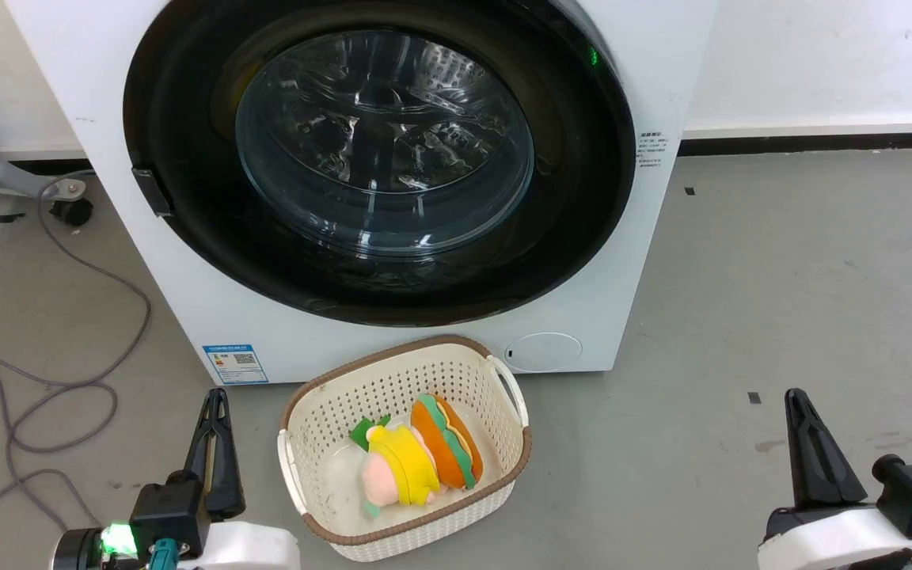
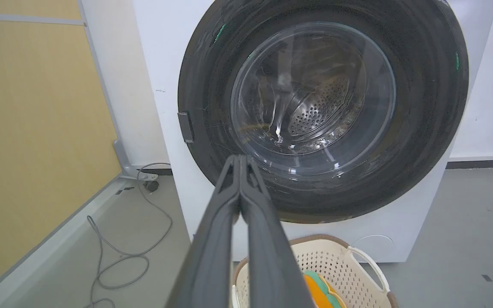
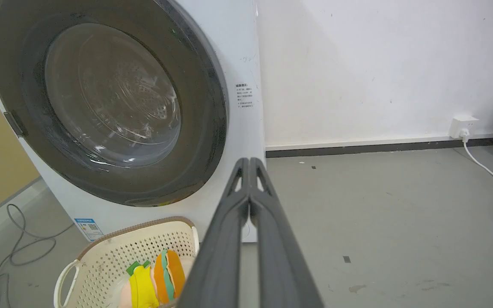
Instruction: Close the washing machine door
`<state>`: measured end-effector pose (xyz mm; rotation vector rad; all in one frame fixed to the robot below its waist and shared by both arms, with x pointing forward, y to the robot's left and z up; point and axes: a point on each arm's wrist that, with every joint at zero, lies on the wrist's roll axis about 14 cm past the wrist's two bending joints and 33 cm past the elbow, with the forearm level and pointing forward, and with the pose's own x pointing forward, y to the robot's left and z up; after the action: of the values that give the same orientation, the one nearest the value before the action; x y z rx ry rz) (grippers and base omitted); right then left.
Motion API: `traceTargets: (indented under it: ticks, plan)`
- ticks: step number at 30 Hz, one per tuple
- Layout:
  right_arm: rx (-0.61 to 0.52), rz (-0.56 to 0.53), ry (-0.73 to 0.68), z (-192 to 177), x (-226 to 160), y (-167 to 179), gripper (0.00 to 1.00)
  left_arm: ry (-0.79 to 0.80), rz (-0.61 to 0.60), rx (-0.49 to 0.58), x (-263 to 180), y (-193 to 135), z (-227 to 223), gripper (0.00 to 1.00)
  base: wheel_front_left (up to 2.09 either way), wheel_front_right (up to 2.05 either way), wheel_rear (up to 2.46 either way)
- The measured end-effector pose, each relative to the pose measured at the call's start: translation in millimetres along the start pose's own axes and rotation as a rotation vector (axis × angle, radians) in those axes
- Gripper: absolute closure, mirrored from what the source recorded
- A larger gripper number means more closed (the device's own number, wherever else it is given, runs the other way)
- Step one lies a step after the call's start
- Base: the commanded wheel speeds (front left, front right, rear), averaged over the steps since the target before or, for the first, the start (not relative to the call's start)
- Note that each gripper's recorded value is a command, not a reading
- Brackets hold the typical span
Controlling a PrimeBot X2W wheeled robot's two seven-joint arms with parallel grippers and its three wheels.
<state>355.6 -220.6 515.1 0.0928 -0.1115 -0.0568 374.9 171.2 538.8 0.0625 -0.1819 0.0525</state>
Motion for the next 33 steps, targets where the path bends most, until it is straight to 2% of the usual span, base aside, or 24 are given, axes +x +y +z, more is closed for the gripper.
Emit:
traceTargets:
  ticks: [33]
  plan:
    - [-0.035,0.056,0.034,0.9,6.2,16.9,1.00,0.061,-0.012,-0.008,-2.5,2.7,-6.6,1.00,0.00,0.00,0.00]
